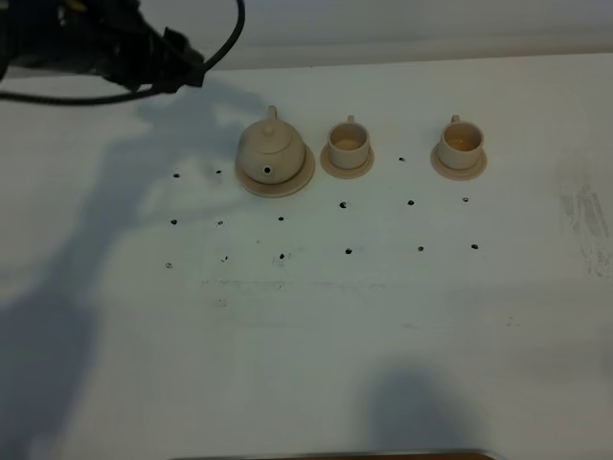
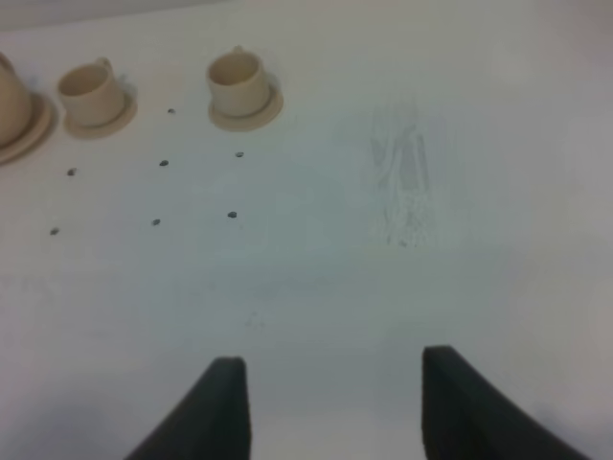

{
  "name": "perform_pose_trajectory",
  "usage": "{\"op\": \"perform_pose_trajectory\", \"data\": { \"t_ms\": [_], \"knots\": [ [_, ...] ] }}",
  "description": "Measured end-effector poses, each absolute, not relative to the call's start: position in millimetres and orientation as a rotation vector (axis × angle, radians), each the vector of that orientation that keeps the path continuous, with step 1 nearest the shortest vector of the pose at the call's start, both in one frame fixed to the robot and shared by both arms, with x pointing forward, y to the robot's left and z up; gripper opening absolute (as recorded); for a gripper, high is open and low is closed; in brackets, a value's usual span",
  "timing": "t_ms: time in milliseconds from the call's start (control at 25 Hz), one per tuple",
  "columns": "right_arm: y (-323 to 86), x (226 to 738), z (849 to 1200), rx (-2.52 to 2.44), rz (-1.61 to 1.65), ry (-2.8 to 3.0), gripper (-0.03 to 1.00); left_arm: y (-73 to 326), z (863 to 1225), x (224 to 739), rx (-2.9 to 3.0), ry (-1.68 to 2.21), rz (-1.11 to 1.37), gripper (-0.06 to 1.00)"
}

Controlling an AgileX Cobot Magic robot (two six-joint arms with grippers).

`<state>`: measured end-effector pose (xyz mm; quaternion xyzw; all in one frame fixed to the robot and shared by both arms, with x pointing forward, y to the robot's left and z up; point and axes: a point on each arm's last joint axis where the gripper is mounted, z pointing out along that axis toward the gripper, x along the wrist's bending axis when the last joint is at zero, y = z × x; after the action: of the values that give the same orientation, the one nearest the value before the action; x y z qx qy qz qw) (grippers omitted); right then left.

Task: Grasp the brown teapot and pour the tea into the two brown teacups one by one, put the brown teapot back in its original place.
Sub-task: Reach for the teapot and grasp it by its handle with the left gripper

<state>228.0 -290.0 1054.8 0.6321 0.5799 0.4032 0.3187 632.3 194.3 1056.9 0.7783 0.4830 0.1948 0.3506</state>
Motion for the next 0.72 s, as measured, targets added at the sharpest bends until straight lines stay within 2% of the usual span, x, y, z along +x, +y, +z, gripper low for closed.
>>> {"op": "perform_pose_trajectory", "data": {
  "t_ms": [400, 720],
  "knots": [
    [-290.0, 228.0, 1054.9, 1.662, 1.062, 1.525, 0.41, 156.1, 1028.0, 705.5, 1.958, 1.371, 0.31, 0.5],
    [-290.0, 228.0, 1054.9, 1.662, 1.062, 1.525, 0.41, 123.5, 998.5, 735.4, 2.012, 1.39, 0.244, 0.5]
  ]
}}
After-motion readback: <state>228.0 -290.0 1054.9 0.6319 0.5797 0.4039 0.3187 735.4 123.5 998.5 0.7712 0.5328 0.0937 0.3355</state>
